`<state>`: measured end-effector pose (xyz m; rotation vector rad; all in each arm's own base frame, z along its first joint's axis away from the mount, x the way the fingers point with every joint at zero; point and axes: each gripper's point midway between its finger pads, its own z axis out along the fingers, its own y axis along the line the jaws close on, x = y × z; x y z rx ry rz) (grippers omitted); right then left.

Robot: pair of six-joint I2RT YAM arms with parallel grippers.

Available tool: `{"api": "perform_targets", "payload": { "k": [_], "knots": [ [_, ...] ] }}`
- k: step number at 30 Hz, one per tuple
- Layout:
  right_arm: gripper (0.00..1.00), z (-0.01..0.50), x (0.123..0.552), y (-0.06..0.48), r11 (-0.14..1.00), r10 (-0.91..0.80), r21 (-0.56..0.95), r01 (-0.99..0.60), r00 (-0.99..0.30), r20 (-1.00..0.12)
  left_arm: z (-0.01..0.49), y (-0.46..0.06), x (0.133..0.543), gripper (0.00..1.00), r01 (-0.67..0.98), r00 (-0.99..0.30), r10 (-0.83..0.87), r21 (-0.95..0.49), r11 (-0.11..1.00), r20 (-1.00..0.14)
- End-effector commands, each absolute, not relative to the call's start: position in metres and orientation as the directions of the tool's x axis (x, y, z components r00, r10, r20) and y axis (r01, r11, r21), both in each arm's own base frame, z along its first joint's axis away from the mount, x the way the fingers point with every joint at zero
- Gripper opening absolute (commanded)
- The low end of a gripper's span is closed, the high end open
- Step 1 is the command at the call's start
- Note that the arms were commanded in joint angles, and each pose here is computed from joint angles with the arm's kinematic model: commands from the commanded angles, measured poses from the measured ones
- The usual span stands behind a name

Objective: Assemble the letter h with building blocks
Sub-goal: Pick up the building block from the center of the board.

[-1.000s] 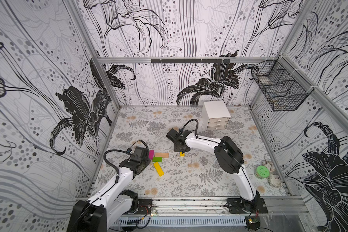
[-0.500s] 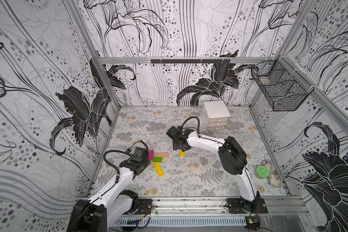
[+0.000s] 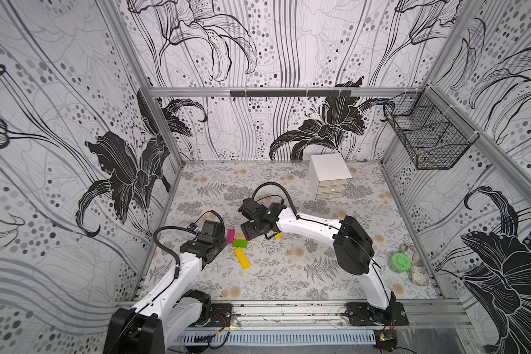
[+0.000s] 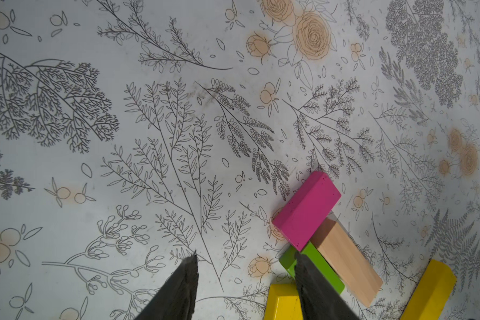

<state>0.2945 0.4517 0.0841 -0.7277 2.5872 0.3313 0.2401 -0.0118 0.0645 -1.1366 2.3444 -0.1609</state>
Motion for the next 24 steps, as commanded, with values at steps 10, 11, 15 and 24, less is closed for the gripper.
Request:
{"api": "perform_targets", "payload": {
  "k": [10, 11, 15, 24],
  "knots": [
    [0.77, 0.044, 0.287, 0.457, 0.769, -0.568, 0.067, -0.636, -0.727, -0.385, 0.069, -0.014, 0.244, 0.54, -0.701, -0.49, -0.781, -0.358, 0.617, -0.387],
    [0.77, 0.043, 0.288, 0.457, 0.769, -0.57, 0.063, -0.637, -0.726, -0.386, 0.069, -0.014, 0.244, 0.54, -0.701, -0.49, -0.781, -0.359, 0.617, -0.387],
    [0.76, 0.036, 0.288, 0.459, 0.759, -0.587, 0.057, -0.649, -0.719, -0.372, 0.068, -0.015, 0.244, 0.52, -0.701, -0.491, -0.784, -0.361, 0.615, -0.379],
    [0.75, 0.032, 0.32, 0.446, 0.829, -0.521, -0.01, -0.559, -0.765, -0.379, 0.062, -0.016, 0.241, 0.51, -0.707, -0.493, -0.789, -0.36, 0.609, -0.366]
  ]
}}
